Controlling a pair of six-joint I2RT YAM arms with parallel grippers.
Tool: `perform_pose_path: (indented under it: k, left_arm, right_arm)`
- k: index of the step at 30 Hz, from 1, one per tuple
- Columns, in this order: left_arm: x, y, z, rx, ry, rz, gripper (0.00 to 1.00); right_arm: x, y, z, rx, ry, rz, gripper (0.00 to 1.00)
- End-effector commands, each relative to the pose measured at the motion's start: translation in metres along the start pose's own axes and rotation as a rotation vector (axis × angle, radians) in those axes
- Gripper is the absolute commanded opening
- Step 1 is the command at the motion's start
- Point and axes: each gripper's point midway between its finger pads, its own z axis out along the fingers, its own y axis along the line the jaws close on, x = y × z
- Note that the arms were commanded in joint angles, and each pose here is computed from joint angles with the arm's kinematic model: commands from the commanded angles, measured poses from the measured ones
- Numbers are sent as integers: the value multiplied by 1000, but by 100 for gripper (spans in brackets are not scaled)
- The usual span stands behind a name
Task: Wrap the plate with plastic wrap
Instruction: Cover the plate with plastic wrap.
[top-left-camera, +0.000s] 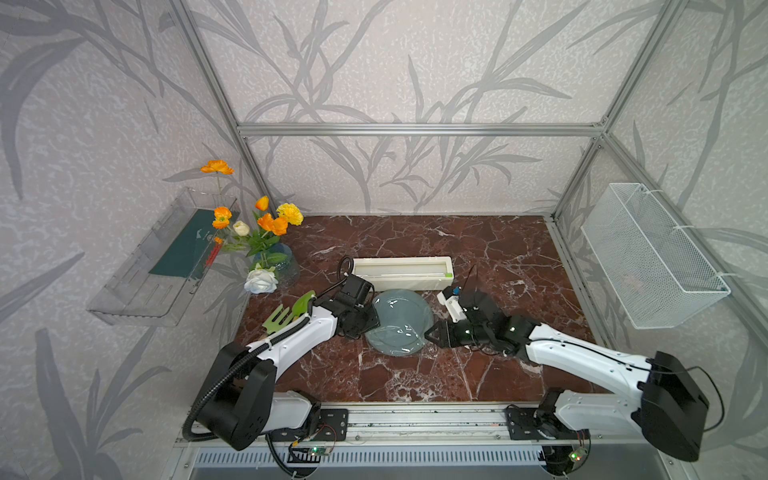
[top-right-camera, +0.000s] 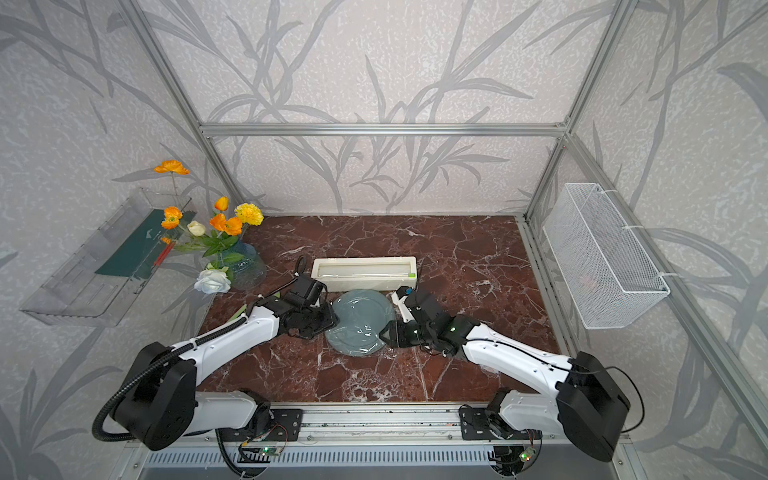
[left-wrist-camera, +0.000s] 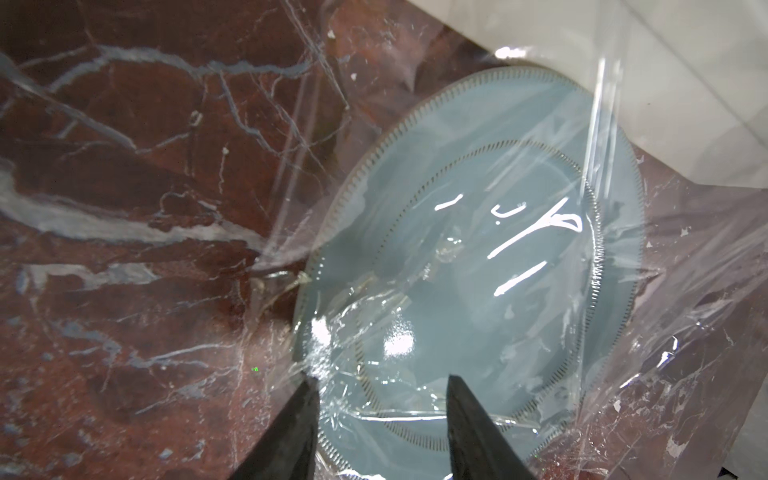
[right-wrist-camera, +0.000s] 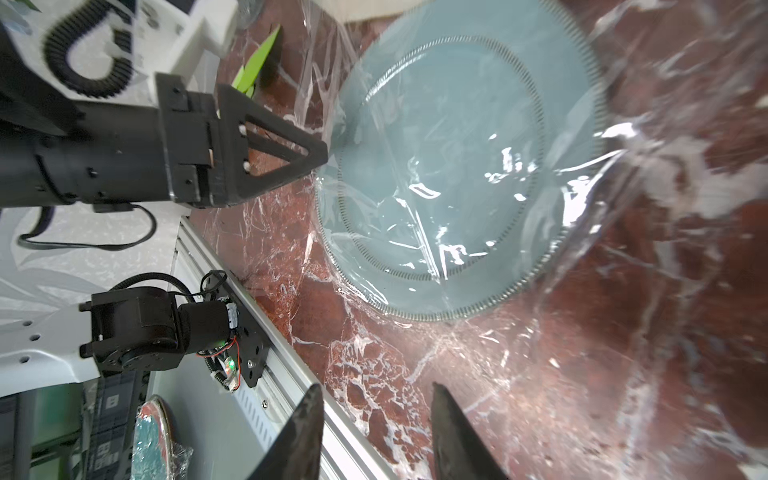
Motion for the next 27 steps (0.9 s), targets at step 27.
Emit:
perform_pose_path:
  k: [27]
  left_arm:
    - [1,15,19,-58,53,5,53]
  right_arm:
    - [13,-77,86,98,-29,287,49]
